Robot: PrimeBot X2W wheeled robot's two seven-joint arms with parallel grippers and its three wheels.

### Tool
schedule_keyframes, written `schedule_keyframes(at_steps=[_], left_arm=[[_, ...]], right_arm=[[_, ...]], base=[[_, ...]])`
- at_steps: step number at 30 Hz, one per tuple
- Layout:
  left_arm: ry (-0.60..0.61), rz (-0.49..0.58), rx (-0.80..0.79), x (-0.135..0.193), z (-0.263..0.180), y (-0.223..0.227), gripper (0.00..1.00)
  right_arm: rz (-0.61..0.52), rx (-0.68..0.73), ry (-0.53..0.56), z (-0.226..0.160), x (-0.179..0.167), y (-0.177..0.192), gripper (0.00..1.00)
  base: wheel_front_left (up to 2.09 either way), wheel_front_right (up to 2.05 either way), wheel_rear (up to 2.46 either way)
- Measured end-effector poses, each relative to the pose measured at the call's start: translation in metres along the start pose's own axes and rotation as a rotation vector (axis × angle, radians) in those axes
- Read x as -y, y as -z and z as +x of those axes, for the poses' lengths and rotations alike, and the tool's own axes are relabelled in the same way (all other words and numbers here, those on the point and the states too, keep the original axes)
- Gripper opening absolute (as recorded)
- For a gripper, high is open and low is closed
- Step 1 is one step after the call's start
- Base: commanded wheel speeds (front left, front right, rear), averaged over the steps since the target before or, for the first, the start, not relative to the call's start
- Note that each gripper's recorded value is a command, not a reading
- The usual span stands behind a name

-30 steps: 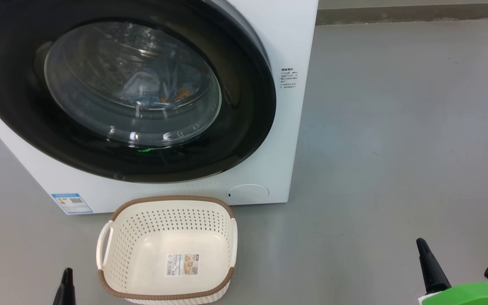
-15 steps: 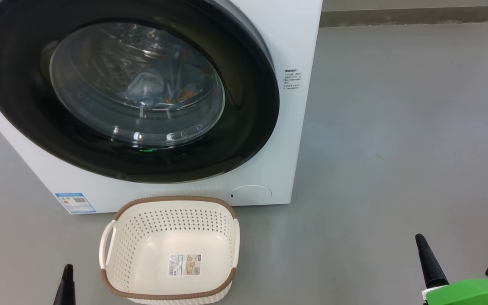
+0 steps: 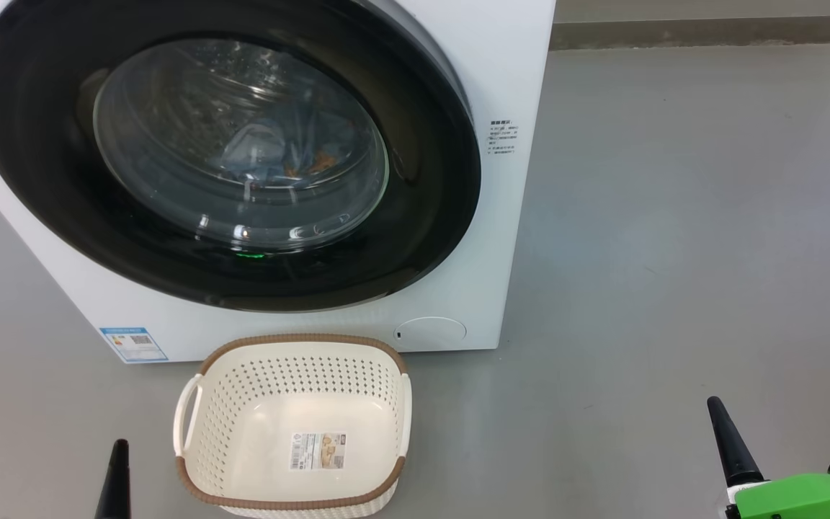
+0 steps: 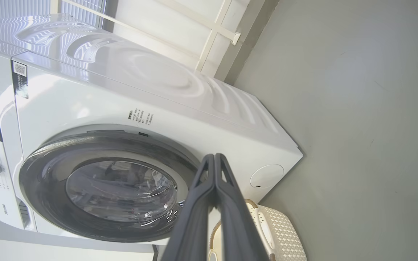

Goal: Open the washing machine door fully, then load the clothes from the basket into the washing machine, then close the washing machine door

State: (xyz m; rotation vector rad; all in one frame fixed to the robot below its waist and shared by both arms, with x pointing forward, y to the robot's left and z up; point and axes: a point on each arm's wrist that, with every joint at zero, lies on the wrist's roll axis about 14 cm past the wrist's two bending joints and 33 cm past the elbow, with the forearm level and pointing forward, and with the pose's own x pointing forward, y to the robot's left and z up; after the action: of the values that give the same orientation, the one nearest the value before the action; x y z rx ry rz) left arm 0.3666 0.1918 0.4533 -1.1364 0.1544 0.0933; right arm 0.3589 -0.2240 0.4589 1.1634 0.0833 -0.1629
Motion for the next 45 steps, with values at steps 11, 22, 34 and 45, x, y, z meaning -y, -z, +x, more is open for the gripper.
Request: schedule_keyframes(at_steps=[11, 22, 34, 45], left_arm=[[0.024, -0.123, 0.002, 0.009, 0.003, -0.002, 0.0], [0.04, -0.25, -0.002, 0.013, 0.003, -0.003, 0.0], [0.073, -0.38, -0.004, 0.022, 0.004, -0.006, 0.0], [0.098, -0.442, -0.003, 0.03, 0.006, -0.008, 0.0]], right_arm=[[0.095, -0.016, -0.031, 0.006, -0.012, 0.003, 0.0], [0.231, -0.02, -0.039, 0.007, -0.015, 0.004, 0.0], [0.35, -0.038, -0.07, 0.01, -0.025, 0.006, 0.0], [0.404, -0.046, -0.092, 0.013, -0.032, 0.006, 0.0]], base=[[0.0, 0.0, 0.0], [0.0, 0.0, 0.0], [0.0, 0.0, 0.0], [0.0, 0.0, 0.0]])
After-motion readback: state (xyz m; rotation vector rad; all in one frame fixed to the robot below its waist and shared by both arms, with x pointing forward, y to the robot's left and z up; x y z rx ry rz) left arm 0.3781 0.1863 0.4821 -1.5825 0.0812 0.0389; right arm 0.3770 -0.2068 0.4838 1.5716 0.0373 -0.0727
